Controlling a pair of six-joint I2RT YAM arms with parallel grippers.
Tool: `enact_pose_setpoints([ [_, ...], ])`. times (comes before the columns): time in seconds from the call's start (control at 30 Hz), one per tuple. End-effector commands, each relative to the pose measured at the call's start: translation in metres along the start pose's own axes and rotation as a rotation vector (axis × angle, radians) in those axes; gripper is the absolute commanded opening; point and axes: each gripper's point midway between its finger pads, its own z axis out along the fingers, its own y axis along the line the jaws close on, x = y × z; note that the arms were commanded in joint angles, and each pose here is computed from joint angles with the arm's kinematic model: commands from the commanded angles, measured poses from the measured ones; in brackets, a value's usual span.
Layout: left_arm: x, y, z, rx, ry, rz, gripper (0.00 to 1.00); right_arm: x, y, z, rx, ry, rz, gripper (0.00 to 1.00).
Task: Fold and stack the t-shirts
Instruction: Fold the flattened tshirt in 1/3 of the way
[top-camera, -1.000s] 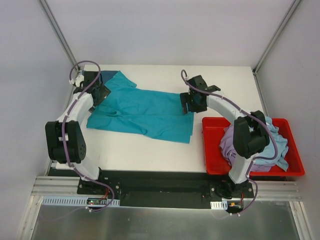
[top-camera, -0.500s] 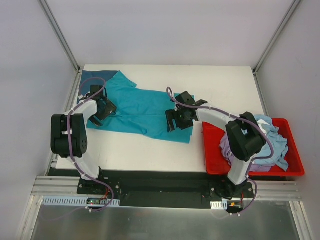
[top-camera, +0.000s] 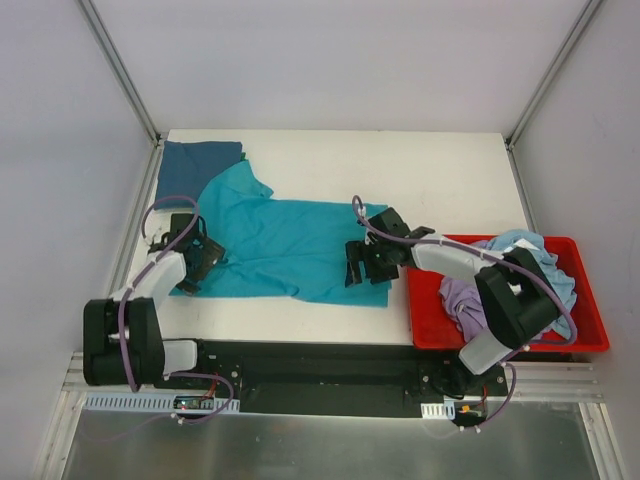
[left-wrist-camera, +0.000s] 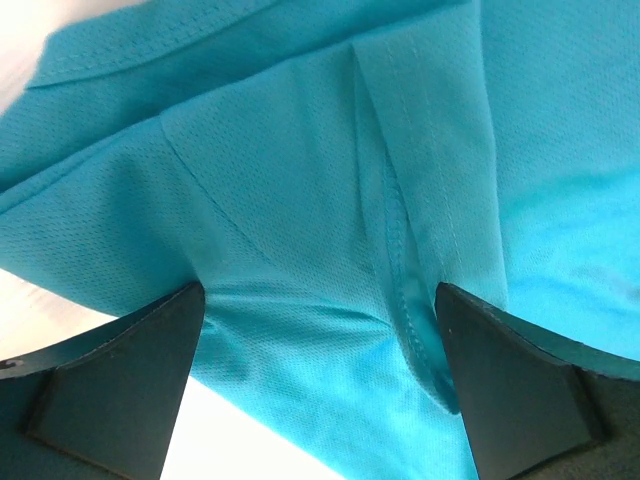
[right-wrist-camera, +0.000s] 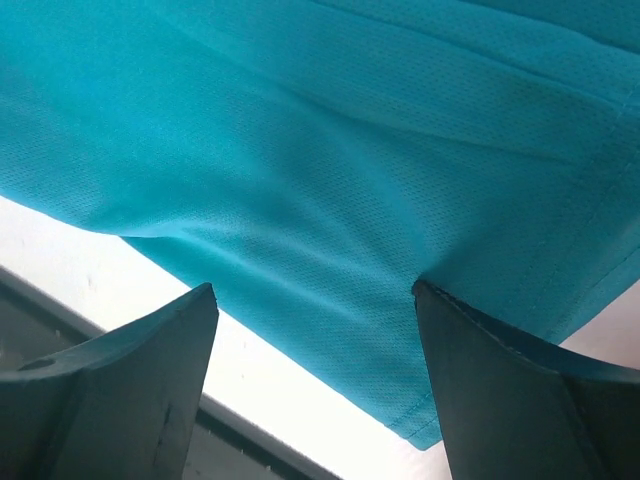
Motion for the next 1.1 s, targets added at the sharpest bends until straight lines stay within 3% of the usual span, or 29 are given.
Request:
enact_pose_setpoints([
  [0.0, 0.022, 0.065, -0.021, -0.177, 0.003, -0.038, 0.99, 0.060, 0.002, -0.012, -0.015, 0.123, 0.020, 0.82],
  [0.17, 0.019, 0.069, -0.054, -0.058, -0.076, -0.044, 0.99, 0.077, 0.020, -0.031, -0.070, 0.132, -0.070, 0.83],
  [0.3, 0.007, 0.051, -0.082, 0.101, -0.146, -0.065, 0.99, 0.046, 0.030, -0.048, -0.061, 0.036, -0.137, 0.84],
  [0.4, 0.012, 0.026, -0.088, 0.222, -0.100, -0.025, 0.99, 0.022, 0.034, -0.060, -0.038, -0.063, -0.160, 0.86],
  [0.5, 0.031, -0.006, -0.086, 0.340, 0.035, 0.029, 0.99, 0.007, 0.036, -0.066, -0.027, -0.130, -0.170, 0.87],
  [0.63, 0.049, -0.029, -0.074, 0.325, 0.123, 0.116, 0.99, 0.005, 0.036, -0.068, -0.023, -0.147, -0.170, 0.88],
  [1.07, 0.040, -0.062, -0.039, 0.203, 0.054, 0.210, 0.99, 0.002, 0.019, -0.073, 0.029, -0.190, -0.144, 0.88],
])
